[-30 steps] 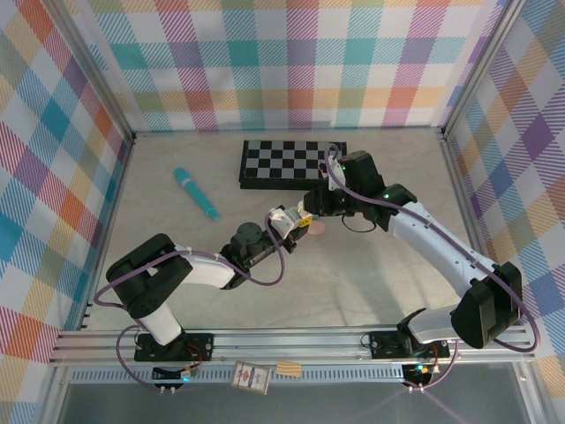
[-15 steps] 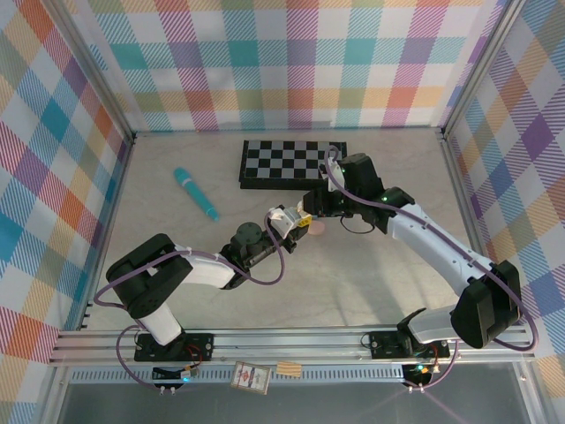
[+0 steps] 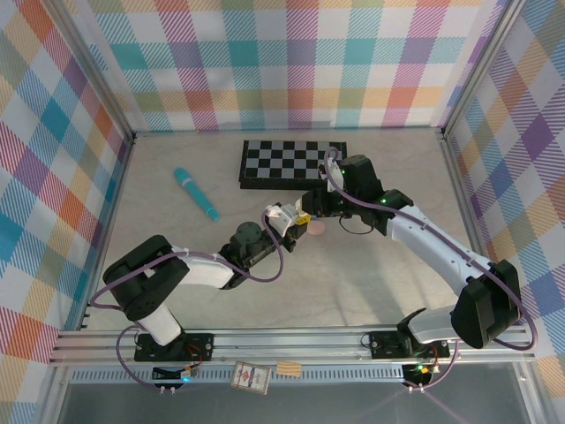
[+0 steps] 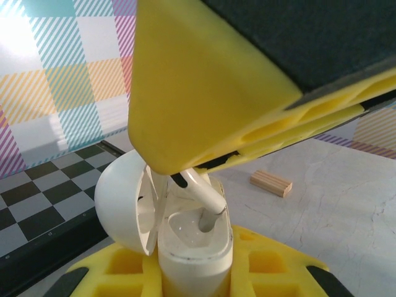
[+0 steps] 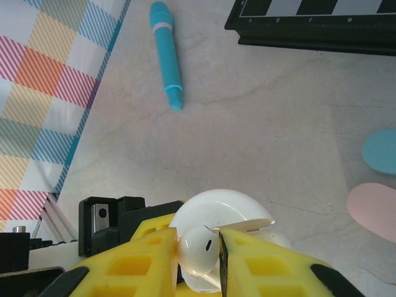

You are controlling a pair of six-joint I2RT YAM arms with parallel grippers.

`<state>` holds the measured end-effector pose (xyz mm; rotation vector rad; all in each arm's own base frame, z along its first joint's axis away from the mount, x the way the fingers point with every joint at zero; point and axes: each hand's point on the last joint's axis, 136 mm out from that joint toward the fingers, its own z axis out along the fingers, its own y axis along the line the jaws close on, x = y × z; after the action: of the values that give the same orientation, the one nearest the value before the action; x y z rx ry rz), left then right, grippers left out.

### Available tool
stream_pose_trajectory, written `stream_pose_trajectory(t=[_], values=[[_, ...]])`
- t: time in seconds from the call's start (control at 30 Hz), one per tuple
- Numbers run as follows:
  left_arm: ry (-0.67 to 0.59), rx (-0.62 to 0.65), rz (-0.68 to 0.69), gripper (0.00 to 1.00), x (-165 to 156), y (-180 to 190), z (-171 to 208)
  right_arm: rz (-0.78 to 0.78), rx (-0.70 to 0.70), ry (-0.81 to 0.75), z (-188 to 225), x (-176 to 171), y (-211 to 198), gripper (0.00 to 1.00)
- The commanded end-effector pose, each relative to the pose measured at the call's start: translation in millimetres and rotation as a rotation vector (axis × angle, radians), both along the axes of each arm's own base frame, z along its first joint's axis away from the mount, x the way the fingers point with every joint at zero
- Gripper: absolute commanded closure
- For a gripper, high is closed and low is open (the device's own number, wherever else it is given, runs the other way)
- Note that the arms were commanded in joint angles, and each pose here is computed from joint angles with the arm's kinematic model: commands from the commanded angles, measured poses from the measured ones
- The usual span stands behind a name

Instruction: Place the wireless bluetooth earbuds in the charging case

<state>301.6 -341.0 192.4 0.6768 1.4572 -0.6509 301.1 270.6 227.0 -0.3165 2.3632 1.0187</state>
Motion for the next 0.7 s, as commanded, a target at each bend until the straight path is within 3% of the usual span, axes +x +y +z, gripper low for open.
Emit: stream_pose_trajectory(t=[0.0, 0.67], values=[[-0.064, -0.133, 0.004, 1.00, -1, -2, 53, -0.006, 0.011, 0.015, -3, -4, -3, 0.75], [-0.012, -0.150, 0.002, 1.00, 3, -6, 52, -0.074, 0.230, -0.151, 38, -1, -4, 0.76]])
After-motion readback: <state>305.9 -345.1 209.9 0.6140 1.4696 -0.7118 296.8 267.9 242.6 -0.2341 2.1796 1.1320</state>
